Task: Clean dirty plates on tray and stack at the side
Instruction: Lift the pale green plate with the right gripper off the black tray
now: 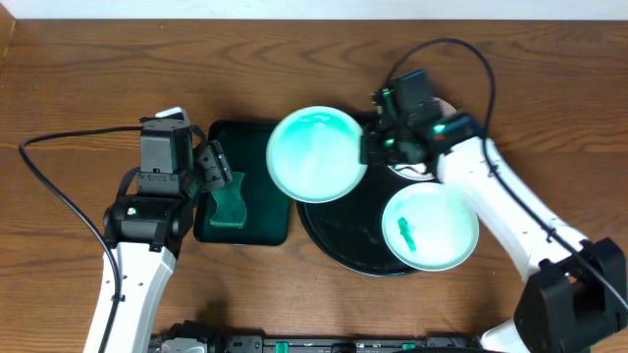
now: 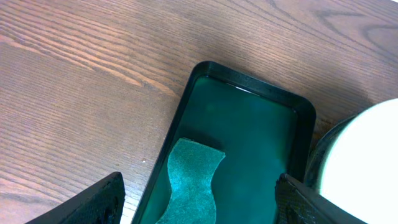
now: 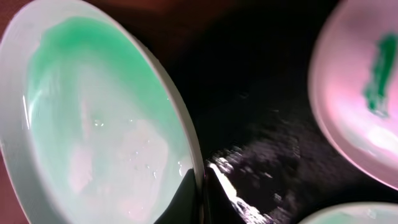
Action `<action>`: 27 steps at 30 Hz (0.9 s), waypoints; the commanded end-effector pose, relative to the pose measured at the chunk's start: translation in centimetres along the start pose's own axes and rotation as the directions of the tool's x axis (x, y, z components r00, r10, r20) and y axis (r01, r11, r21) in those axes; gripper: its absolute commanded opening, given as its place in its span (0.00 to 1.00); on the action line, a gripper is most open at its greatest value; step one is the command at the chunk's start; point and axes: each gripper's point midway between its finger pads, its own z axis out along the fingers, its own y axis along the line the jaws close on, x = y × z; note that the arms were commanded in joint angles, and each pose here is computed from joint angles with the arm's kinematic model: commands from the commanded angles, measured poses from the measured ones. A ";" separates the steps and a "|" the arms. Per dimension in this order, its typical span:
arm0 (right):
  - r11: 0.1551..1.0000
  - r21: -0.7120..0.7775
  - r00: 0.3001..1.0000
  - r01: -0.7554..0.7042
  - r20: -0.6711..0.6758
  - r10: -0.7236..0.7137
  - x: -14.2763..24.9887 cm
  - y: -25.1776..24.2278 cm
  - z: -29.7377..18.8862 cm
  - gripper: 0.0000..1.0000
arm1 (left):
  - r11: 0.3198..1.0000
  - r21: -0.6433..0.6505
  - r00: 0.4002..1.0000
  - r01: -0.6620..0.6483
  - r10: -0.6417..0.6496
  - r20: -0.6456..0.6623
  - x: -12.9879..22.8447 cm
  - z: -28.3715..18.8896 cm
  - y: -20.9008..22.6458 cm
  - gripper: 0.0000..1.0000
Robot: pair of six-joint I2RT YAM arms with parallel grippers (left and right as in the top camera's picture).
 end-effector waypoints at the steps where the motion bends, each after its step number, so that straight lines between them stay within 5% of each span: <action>1: 0.999 0.051 0.994 -0.016 0.107 0.011 -1.0 1.9 -0.1 0.01 | 1.000 -0.016 1.000 0.002 -0.002 0.026 -1.0 -0.4 0.2 0.78; 11: 0.997 0.064 0.964 0.049 0.259 -0.064 -0.4 8.1 2.8 0.01 | 1.000 -0.016 1.000 0.002 -0.002 0.026 -1.0 -0.4 0.2 0.78; 27: 0.981 0.167 0.912 0.103 0.378 -0.160 -2.1 8.4 4.9 0.01 | 1.000 -0.016 1.000 0.002 -0.002 0.026 -1.0 -0.4 0.2 0.78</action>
